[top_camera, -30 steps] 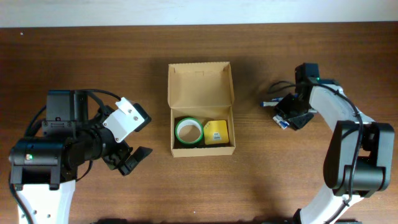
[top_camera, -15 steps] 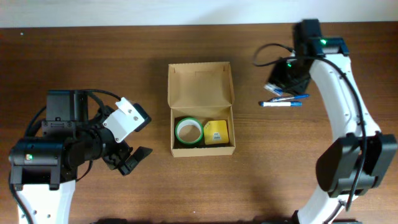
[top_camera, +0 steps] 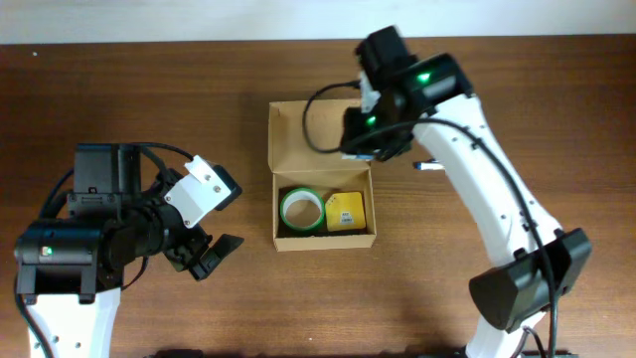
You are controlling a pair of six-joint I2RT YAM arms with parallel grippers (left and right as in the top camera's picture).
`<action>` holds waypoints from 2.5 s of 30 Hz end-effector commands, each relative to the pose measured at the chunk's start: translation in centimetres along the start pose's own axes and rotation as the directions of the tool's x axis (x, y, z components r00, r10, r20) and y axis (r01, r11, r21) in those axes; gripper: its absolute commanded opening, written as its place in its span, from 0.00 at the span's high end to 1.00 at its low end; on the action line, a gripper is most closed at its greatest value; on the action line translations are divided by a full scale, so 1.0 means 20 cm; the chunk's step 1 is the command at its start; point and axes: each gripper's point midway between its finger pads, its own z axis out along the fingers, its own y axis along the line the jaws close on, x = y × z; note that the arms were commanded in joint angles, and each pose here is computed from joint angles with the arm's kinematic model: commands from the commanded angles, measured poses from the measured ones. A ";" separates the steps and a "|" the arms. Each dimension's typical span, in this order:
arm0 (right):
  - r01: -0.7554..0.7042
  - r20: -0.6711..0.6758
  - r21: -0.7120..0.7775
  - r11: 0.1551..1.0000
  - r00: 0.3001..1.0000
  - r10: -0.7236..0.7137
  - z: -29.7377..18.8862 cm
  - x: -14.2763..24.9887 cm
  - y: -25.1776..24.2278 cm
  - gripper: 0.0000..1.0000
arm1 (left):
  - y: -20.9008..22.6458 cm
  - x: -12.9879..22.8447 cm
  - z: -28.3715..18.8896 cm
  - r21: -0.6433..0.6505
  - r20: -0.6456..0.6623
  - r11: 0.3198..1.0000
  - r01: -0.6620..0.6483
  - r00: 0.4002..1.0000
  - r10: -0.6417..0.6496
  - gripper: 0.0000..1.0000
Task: Pack container
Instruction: 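Carry the staples box left over the cardboard box, then lower the staples box into the green tape roll and release, then raise the right gripper and move it right to the marker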
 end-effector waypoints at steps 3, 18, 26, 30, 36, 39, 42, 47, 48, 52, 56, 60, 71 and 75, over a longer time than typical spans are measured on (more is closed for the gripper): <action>0.087 -0.074 -0.001 0.996 0.993 -0.087 0.11 0.14 0.11 0.52 | 0.00 -0.03 -0.02 -0.003 0.025 1.000 -0.017 1.000 0.017 0.00; 0.098 -0.108 0.005 0.995 0.989 -0.096 0.47 0.31 0.21 0.52 | 0.00 -0.03 -0.02 -0.003 0.025 1.000 -0.017 1.000 0.017 0.01; 0.069 -0.043 0.046 0.997 0.997 -0.067 0.60 0.33 0.24 0.53 | 0.00 -0.03 -0.02 -0.003 0.025 1.000 -0.017 1.000 0.017 0.00; 0.085 -0.024 0.042 0.995 0.996 -0.084 0.62 0.33 0.27 0.53 | 0.00 -0.03 -0.02 -0.003 0.025 1.000 -0.017 1.000 0.017 0.00; 0.073 0.016 0.078 0.994 0.997 -0.075 0.62 0.30 0.25 0.52 | 0.00 -0.03 -0.02 -0.003 0.025 1.000 -0.017 1.000 0.017 0.00; 0.077 0.022 0.072 0.994 0.997 -0.079 0.62 0.30 0.27 0.42 | 0.00 -0.03 -0.02 -0.003 0.025 1.000 -0.017 1.000 0.017 0.00; 0.078 0.018 0.062 0.995 0.997 -0.079 0.62 0.30 0.28 0.28 | 0.00 -0.03 -0.02 -0.003 0.025 1.000 -0.017 1.000 0.017 0.00; 0.078 0.011 0.056 0.995 0.997 -0.079 0.62 0.31 0.28 0.25 | 0.00 -0.03 -0.02 -0.003 0.025 1.000 -0.017 1.000 0.017 0.00; 0.078 0.010 0.057 0.995 0.997 -0.079 0.62 0.31 0.28 0.25 | 0.00 -0.03 -0.02 -0.003 0.025 1.000 -0.017 1.000 0.017 0.00; 0.080 0.008 0.062 0.995 0.997 -0.081 0.59 0.30 0.27 0.25 | 0.00 -0.03 -0.02 -0.003 0.025 1.000 -0.017 1.000 0.017 0.01; 0.059 0.030 0.077 0.995 0.998 -0.061 0.46 0.20 0.23 0.25 | 0.00 -0.03 -0.02 -0.003 0.025 1.000 -0.017 1.000 0.017 0.01; 0.044 0.083 0.075 0.996 0.995 -0.050 0.26 0.05 0.16 0.24 | 0.00 -0.03 -0.02 -0.003 0.025 1.000 -0.017 1.000 0.017 0.00; -0.150 0.226 0.107 0.983 0.966 0.123 -0.17 -0.26 -0.28 0.23 | 0.00 -0.03 -0.02 -0.003 0.025 1.000 -0.017 1.000 0.017 0.00; -0.307 0.251 0.109 0.945 0.929 0.273 -0.21 -0.31 -0.51 0.18 | 0.00 -0.03 -0.02 -0.003 0.025 1.000 -0.017 1.000 0.017 0.00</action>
